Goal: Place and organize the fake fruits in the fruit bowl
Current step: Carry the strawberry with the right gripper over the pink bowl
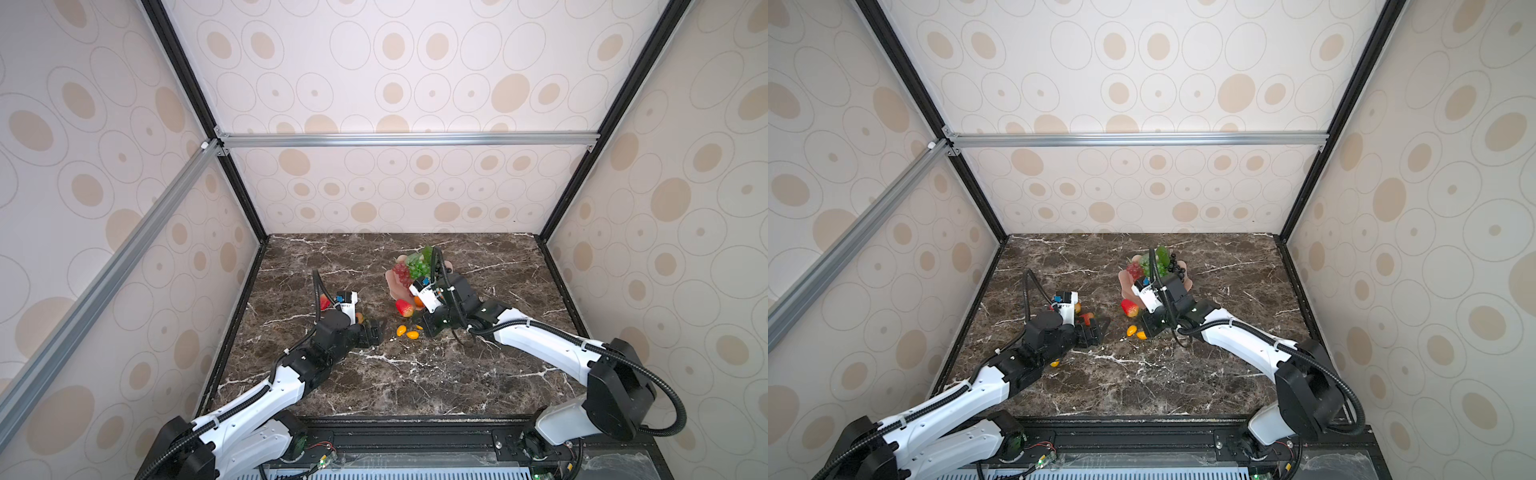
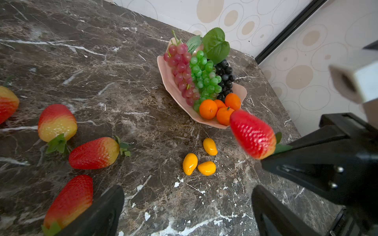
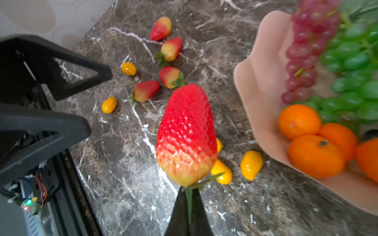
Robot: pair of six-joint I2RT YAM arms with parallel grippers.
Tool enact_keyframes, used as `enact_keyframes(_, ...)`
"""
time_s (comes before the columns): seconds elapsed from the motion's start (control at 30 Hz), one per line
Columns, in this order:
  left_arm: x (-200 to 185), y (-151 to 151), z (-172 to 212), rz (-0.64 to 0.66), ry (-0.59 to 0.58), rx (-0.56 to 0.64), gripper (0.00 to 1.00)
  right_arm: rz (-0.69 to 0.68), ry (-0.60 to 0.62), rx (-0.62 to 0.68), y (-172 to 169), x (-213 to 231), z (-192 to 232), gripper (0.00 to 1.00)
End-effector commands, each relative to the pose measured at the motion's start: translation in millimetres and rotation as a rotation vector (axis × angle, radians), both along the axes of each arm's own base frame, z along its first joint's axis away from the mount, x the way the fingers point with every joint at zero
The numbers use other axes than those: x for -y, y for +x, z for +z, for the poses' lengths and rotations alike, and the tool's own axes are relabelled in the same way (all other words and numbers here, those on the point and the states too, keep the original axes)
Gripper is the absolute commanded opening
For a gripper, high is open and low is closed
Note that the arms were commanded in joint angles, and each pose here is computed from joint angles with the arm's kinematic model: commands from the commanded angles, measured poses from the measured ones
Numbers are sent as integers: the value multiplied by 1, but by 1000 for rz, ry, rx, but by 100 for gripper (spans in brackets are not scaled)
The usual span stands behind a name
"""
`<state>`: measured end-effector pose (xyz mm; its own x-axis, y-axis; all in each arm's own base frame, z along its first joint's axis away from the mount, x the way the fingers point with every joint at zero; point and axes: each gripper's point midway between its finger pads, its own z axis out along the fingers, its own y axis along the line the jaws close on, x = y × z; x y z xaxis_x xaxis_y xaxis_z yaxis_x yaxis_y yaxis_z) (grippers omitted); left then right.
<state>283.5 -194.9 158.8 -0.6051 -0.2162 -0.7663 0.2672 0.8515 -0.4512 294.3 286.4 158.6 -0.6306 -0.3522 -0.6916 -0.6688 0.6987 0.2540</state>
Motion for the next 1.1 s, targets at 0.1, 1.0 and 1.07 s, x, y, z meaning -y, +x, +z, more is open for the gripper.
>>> enact_keyframes(0.1,20,26,19,-26,51,19,98,-118,-24,67,29,27,4,0)
enact_keyframes(1.0,8,54,49,24,73,131,98,-83,-139,-113,101,-15,-51,0)
enact_keyframes(1.07,6,52,50,21,63,138,98,-81,-145,-119,104,-16,-55,0)
